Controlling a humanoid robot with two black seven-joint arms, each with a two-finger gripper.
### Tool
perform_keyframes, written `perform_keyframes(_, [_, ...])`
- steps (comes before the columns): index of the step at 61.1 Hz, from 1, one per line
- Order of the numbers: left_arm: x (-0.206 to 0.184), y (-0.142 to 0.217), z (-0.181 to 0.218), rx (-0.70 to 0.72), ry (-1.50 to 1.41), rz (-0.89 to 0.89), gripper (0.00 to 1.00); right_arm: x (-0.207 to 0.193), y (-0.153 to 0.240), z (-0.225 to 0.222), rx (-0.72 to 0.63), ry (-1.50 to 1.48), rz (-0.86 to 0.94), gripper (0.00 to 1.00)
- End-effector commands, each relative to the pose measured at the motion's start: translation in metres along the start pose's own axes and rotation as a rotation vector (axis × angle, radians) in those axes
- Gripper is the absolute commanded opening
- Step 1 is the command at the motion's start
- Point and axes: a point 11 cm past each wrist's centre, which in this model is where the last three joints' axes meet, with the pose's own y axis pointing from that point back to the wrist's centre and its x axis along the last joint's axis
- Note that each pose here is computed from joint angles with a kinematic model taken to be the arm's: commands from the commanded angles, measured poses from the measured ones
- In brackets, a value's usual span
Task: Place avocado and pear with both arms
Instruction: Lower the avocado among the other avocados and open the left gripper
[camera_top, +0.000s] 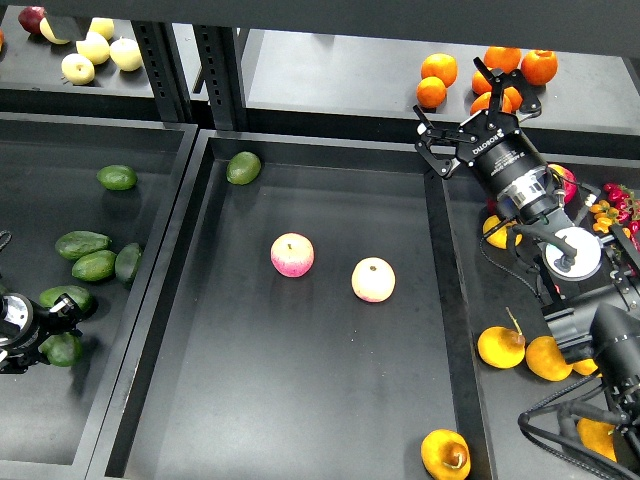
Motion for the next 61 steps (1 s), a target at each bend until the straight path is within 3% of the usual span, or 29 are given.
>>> perform_keyframes(1, [0.000,0.001,0.002,-0.004,-0.001,0.000,0.73,0.000,0.000,0.000,0.000,0.000,0.000,1.00])
perform_keyframes(21, [0.002,0.008,0.016,-0.068,0.043,-0.012,0.85,0.002,0.001,0.001,-0.002,-0.001,0.003,1.00])
perform_keyframes(38, [0.016,0.028,0.043,-0.202,0.139,-0.021,0.85,0.002,0.001,0.001,-0.002,-0.001,0.004,1.00])
perform_keyframes(50, [0.024,0.053,0.082,-0.411,0.310,-0.084,0.85,0.001,0.000,0.000,0.000,0.000,0.004,1.00])
perform_keyframes(61, [-0.007,0.084,0.149,-0.694,0.454,-0.298,0.85,0.000,0.000,0.000,-0.001,0.001,0.005,1.00])
